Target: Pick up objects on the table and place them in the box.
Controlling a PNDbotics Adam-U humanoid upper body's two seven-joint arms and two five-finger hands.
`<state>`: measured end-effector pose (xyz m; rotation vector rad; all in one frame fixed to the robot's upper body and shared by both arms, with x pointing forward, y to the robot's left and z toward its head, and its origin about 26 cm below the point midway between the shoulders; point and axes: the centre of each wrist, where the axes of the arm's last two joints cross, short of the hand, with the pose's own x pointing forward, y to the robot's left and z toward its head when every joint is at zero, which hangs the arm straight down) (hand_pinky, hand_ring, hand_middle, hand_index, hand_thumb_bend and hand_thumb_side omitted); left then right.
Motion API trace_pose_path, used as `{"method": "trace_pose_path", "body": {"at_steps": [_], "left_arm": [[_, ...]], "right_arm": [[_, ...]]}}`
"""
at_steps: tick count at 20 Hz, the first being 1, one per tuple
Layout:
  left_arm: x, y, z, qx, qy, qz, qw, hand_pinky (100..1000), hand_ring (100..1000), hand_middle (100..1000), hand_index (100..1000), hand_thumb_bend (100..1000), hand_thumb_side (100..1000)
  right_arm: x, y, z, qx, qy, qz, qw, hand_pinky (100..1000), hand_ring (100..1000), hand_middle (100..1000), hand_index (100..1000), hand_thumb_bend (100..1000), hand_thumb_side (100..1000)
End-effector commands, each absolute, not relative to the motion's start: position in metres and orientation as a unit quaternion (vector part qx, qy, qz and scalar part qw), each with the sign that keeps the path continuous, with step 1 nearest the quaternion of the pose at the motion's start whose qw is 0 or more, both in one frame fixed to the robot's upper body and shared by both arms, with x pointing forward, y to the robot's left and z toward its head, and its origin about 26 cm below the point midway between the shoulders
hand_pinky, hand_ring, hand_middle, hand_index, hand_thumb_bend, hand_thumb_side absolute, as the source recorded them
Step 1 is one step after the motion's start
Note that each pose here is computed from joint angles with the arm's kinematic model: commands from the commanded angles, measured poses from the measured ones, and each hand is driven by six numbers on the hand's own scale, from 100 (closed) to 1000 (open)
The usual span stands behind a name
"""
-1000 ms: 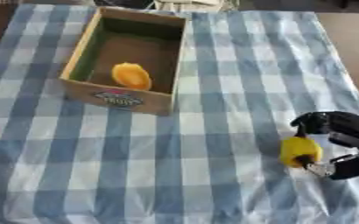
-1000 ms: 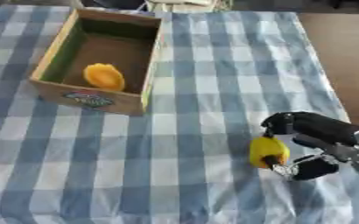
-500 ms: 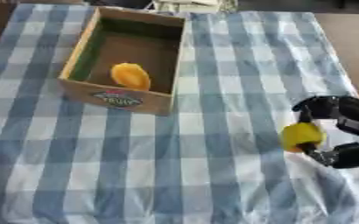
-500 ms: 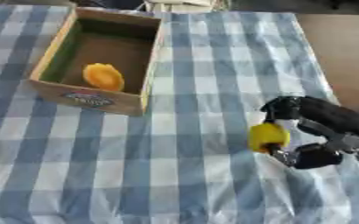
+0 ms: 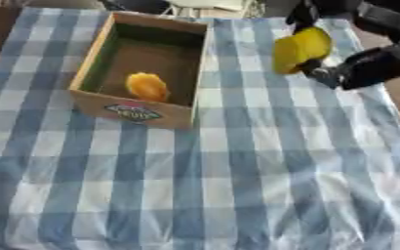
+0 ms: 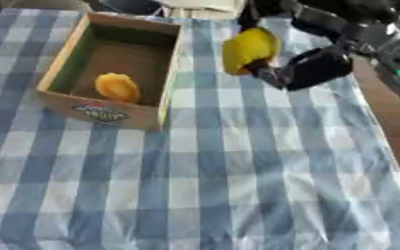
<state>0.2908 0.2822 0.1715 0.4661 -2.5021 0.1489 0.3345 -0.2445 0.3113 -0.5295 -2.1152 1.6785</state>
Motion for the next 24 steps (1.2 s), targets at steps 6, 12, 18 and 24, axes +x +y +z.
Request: {"method": "trace_pose_path", "body": {"at_steps": [6, 12, 18, 24], "left_arm": [[0.293, 0.277, 0.187, 0.155, -0.95, 0.05, 0.265, 794, 764, 678, 825, 135, 513], [0.299, 0.267, 0.201, 0.127, -0.961, 0.049, 0.239, 795, 766, 681, 826, 152, 492], [0.3, 0.263, 0.207, 0.115, -0.965, 0.05, 0.23, 794, 766, 681, 825, 150, 498], [0.301, 0.262, 0.207, 0.11, -0.966, 0.051, 0.23, 794, 766, 681, 825, 147, 502]], "right_arm": [[0.413, -0.178, 0.335, -0.143, -0.755, 0.601, 0.218, 762, 754, 506, 584, 100, 100], [0.456, -0.121, 0.31, -0.135, -0.746, 0.614, 0.219, 776, 780, 535, 622, 100, 114], [0.489, -0.122, 0.263, -0.179, -0.711, 0.632, 0.251, 789, 806, 576, 672, 100, 119], [0.498, -0.126, 0.246, -0.211, -0.695, 0.645, 0.237, 839, 916, 746, 854, 221, 182]]}}
